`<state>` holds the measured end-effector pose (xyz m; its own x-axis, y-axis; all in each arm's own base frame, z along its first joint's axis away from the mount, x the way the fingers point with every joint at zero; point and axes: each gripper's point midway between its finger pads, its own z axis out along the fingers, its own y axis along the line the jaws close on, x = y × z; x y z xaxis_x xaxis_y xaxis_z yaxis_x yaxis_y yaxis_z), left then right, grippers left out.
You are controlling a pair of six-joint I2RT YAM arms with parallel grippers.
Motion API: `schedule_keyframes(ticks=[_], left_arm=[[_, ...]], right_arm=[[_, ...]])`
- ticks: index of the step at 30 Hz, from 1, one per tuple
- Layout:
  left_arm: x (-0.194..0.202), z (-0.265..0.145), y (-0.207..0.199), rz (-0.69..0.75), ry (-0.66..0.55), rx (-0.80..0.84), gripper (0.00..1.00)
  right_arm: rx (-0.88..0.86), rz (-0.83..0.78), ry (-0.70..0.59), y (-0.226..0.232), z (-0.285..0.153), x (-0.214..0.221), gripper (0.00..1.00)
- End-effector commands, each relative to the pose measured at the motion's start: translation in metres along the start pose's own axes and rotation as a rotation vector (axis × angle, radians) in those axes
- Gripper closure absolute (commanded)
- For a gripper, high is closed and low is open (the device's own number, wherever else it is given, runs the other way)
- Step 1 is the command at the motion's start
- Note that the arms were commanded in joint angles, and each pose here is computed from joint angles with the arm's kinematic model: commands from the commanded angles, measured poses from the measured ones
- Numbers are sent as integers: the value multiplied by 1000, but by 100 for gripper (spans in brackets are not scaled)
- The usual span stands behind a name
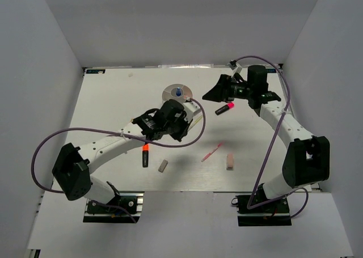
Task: Sort the stationery into containers
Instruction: Pick up the pen from the center of the board, then place the pen in the storage box.
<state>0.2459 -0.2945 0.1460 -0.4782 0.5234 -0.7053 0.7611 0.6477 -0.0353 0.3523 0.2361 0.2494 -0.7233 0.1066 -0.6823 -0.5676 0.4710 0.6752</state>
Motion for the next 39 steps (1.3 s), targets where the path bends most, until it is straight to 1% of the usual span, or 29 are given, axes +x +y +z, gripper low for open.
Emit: schedule_keyframes(ticks=[1, 4, 8, 12, 13, 15, 16, 17, 18, 19, 20, 21, 22, 23, 25, 26, 27, 29, 30, 32, 33, 35, 36, 39], left_arm=[[-56, -18, 10, -54, -153, -50, 100], [-77, -18, 14, -66, -185, -59, 100], [-85, -12, 16, -77, -189, -67, 100], [-94, -13, 23, -88, -216, -91, 100], [-97, -15, 23, -83, -225, -89, 100], [-98, -16, 27, -87, -227, -97, 100], [-98, -15, 27, -85, -228, -95, 100], [-97, -15, 26, -87, -225, -94, 100], [-98, -16, 26, -85, -228, -94, 100], [-96, -16, 26, -85, -227, -94, 95], [-95, -17, 27, -86, -230, -98, 84], [-96, -18, 28, -91, -236, -102, 72], [-96, -20, 29, -96, -240, -110, 43], [-98, -25, 39, -113, -251, -151, 29], [-99, -30, 47, -131, -260, -186, 2], [-98, -33, 55, -143, -260, -206, 2], [-99, -38, 62, -153, -269, -227, 2], [-98, -45, 78, -183, -281, -261, 2], [-97, -50, 83, -198, -288, -273, 2], [-90, -55, 100, -226, -287, -313, 2], [-85, -58, 108, -241, -283, -339, 2], [-76, -62, 126, -274, -275, -378, 2], [-70, -64, 131, -286, -267, -391, 2], [-60, -69, 147, -320, -261, -421, 2]], right_arm=[[-104, 4, -1, 23, 3, 0, 24], [-138, 26, 31, 26, 8, 13, 24], [-187, 29, 51, 38, 11, 17, 24], [-194, 26, 57, 42, 12, 20, 27], [-199, 24, 59, 43, 13, 22, 39], [-197, 46, 55, 41, 14, 22, 55], [-197, 53, 53, 41, 15, 22, 67], [-190, 62, 47, 38, 17, 21, 74], [-181, 67, 44, 35, 18, 20, 82], [-162, 70, 35, 32, 20, 18, 96], [-153, 71, 28, 29, 22, 14, 100], [-148, 70, 23, 28, 22, 12, 100], [-132, 72, 14, 24, 24, 8, 100], [-122, 74, 10, 21, 25, 6, 100], [-106, 24, -25, 21, 28, -12, 100], [-89, 13, -37, 16, 31, -19, 100], [-79, -15, -63, 20, 30, -35, 100], [-20, -31, -100, 5, 36, -50, 100], [-2, -48, -134, 5, 36, -66, 100], [1, -51, -138, 1, 44, -72, 100], [16, -68, -162, 0, 45, -83, 100], [48, -80, -174, -12, 52, -88, 100], [68, -98, -198, -14, 55, -97, 100], [142, -136, -209, -36, 62, -104, 100]])
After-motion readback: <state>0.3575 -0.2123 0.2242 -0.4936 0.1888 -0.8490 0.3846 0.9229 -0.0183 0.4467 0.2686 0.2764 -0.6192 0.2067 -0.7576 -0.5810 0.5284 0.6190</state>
